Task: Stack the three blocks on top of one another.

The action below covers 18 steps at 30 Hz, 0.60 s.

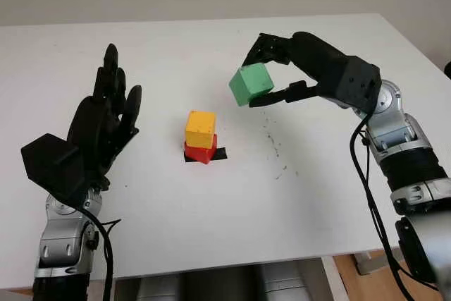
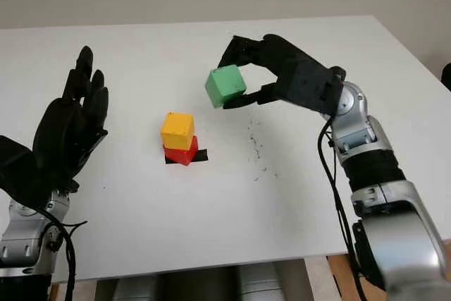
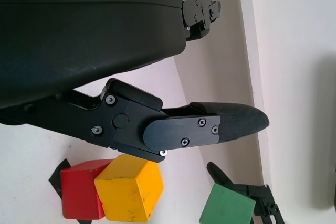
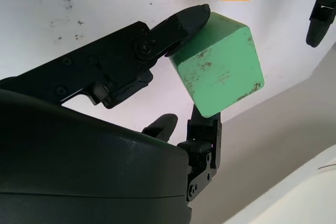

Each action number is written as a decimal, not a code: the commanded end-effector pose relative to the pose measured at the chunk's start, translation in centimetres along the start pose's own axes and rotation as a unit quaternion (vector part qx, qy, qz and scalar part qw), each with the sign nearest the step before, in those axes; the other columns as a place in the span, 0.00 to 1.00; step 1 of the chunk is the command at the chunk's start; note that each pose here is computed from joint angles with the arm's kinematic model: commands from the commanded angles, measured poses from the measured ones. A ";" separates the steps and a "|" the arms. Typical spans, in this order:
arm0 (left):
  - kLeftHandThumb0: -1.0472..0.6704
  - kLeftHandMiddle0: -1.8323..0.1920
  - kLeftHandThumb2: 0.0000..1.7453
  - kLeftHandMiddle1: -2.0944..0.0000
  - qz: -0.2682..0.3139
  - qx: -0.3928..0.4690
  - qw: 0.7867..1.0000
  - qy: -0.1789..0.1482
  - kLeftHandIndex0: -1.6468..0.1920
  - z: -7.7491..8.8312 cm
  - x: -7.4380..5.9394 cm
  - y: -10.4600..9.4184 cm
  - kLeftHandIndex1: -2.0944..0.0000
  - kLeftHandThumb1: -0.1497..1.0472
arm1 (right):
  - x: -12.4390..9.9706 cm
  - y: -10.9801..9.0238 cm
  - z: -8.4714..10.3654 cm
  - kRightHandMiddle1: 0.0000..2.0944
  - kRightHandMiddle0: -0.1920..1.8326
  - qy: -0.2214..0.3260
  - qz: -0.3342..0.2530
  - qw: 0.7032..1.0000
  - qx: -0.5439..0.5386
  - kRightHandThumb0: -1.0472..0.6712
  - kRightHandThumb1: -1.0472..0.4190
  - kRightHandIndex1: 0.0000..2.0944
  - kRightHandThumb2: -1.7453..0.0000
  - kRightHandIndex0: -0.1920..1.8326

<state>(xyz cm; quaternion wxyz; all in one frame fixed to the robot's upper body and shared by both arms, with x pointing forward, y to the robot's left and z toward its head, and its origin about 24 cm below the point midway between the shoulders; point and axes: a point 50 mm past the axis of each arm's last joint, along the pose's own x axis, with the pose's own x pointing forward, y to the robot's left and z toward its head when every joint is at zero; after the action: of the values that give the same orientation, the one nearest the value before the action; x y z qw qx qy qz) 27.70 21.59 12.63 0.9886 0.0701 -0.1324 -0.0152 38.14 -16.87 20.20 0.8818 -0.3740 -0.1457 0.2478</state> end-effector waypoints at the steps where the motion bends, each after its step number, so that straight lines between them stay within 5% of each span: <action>1: 0.17 1.00 0.28 0.99 0.000 -0.001 1.000 -0.001 0.99 0.1 -0.2 0.0 0.98 1.00 | 0.7 -1.2 1.8 0.75 0.29 -0.023 -0.006 1.000 0.014 0.34 0.10 0.20 0.97 0.22; 18: 0.15 1.00 0.33 0.99 0.009 0.019 1.000 -0.004 1.00 0.3 -0.5 0.3 0.98 1.00 | 4.9 0.5 5.5 0.77 0.29 -0.002 0.119 0.993 0.025 0.36 0.11 0.12 0.97 0.26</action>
<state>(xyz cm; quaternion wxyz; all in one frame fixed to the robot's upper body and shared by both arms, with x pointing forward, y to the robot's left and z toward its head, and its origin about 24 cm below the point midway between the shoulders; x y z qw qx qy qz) 27.36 21.86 12.43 0.9884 0.0803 -0.1286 -0.0052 39.61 -11.43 22.92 0.8606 -0.3622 -0.0798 0.3490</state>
